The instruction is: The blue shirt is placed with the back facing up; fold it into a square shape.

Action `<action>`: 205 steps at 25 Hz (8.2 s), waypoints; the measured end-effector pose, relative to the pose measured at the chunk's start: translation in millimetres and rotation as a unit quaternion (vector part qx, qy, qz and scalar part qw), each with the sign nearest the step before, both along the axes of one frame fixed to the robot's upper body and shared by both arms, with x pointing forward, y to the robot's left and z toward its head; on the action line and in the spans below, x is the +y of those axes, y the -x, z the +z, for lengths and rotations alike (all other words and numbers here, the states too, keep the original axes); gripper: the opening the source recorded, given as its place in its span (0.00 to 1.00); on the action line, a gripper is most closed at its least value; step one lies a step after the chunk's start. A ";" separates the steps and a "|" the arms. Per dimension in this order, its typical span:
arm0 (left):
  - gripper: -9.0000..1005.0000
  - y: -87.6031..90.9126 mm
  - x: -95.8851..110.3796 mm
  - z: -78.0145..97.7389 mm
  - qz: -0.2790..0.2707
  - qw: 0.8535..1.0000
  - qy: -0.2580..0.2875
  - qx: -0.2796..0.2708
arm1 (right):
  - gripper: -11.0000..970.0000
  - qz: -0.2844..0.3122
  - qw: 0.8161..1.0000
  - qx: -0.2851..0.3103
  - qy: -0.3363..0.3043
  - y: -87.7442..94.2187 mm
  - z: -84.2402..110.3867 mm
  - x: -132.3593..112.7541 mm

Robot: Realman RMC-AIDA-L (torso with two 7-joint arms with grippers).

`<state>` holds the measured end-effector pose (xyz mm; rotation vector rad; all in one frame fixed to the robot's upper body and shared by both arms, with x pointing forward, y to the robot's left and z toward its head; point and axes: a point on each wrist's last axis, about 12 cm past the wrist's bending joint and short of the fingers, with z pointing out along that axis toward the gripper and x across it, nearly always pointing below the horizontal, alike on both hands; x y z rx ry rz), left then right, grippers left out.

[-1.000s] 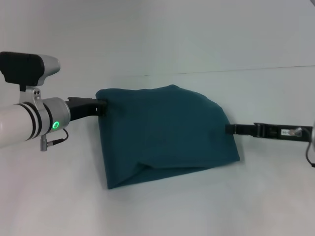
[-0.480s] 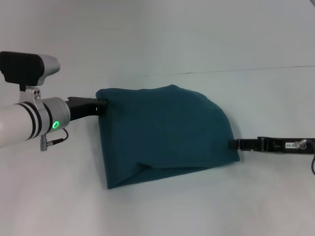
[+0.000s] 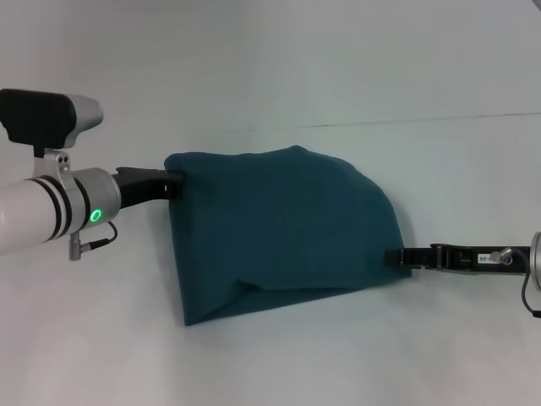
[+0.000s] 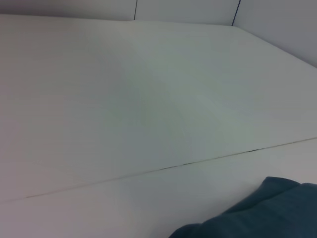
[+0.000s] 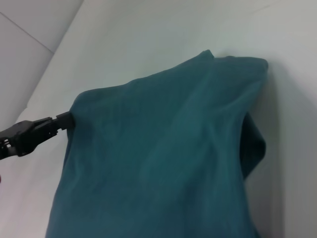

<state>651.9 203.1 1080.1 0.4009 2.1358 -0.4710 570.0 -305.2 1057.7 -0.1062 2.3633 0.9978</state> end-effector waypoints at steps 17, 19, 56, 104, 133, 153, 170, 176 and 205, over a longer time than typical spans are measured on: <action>0.01 1.5 1.2 -1.9 0.001 1.000 -0.001 0.002 | 0.35 0.013 1.000 -0.019 -0.010 0.4 0.3 9.6; 0.01 1.7 1.1 -2.2 0.001 1.000 0.000 0.002 | 0.29 0.009 0.999 -0.026 -0.017 1.5 1.0 8.3; 0.01 2.4 10.1 -0.8 0.016 1.000 0.001 -0.005 | 0.09 -0.009 0.999 -0.042 -0.002 -6.7 23.8 -19.8; 0.03 -3.3 16.3 5.0 0.048 0.998 -0.015 -0.033 | 0.86 -0.026 0.990 -0.121 -0.072 10.6 17.6 -9.0; 0.88 82.4 49.6 -4.4 -0.080 0.974 0.210 0.020 | 0.88 0.054 0.981 -0.167 -0.088 34.0 36.4 -33.6; 0.88 87.1 44.2 -3.0 -0.116 0.971 0.208 0.014 | 0.80 0.033 0.987 -0.151 -0.035 -6.5 37.8 -11.3; 0.88 88.6 44.8 -5.0 -0.121 0.972 0.199 0.010 | 0.13 0.063 0.986 -0.126 0.095 -36.0 4.2 52.7; 0.88 88.8 45.2 -5.4 -0.120 0.973 0.199 0.011 | 0.03 0.035 0.981 -0.140 0.130 -43.6 0.0 55.4; 0.88 100.3 29.1 -8.4 -0.201 0.961 0.188 -0.016 | 0.43 0.107 0.961 -0.255 -0.023 36.2 21.4 -12.3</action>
